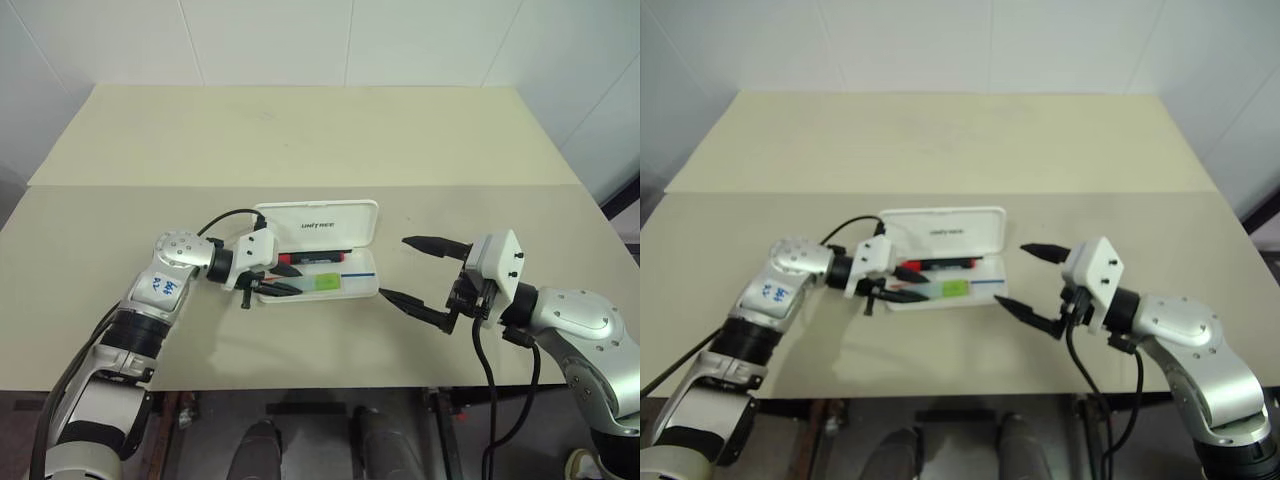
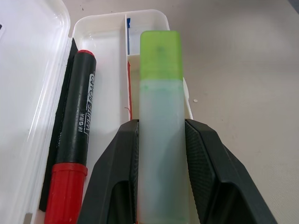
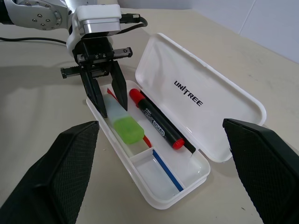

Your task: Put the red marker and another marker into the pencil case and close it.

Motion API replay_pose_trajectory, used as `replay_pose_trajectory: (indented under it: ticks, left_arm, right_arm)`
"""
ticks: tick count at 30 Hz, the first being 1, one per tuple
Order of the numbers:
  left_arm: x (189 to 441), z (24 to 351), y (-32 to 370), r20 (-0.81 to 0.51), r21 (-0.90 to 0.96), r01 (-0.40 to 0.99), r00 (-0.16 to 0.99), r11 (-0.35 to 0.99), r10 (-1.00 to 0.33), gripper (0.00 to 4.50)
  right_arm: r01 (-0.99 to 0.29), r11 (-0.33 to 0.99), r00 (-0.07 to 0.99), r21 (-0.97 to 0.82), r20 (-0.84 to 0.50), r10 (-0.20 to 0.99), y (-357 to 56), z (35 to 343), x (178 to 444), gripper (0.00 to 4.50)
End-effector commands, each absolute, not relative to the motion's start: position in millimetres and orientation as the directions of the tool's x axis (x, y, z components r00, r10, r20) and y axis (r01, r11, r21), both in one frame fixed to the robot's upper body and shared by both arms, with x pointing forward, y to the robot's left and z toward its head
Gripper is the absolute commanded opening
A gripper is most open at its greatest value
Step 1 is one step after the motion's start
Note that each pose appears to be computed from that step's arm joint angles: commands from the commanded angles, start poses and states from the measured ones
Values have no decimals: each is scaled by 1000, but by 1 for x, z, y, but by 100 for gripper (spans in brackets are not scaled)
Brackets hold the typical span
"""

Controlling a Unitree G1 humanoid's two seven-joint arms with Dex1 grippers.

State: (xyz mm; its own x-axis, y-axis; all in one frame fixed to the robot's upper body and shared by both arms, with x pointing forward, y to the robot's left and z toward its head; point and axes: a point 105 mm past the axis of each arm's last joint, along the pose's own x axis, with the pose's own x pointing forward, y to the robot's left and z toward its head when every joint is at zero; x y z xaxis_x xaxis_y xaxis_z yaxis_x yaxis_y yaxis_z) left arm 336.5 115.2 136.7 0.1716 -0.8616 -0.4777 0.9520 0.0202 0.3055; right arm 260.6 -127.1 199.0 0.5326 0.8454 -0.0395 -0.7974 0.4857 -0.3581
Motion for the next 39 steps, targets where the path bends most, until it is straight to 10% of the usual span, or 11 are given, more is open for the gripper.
replay_pose_trajectory:
  ticks: [1,10,33,39]
  left_arm:
    - [340,142,116,-495,334,942,194,21,-847,100]
    - [335,141,110,-496,330,944,162,-12,-853,366]
    - [305,180,108,-246,342,940,84,-6,-966,366]
    - [285,204,112,-146,326,945,72,21,-987,448]
  right_arm:
    - [-780,486,526,-394,6,850,-125,212,255,450]
    - [-779,491,528,-391,13,849,-124,212,255,450]
    - [-748,583,626,-317,-46,778,-171,193,276,450]
    - [-724,589,671,-359,-171,722,-223,191,295,450]
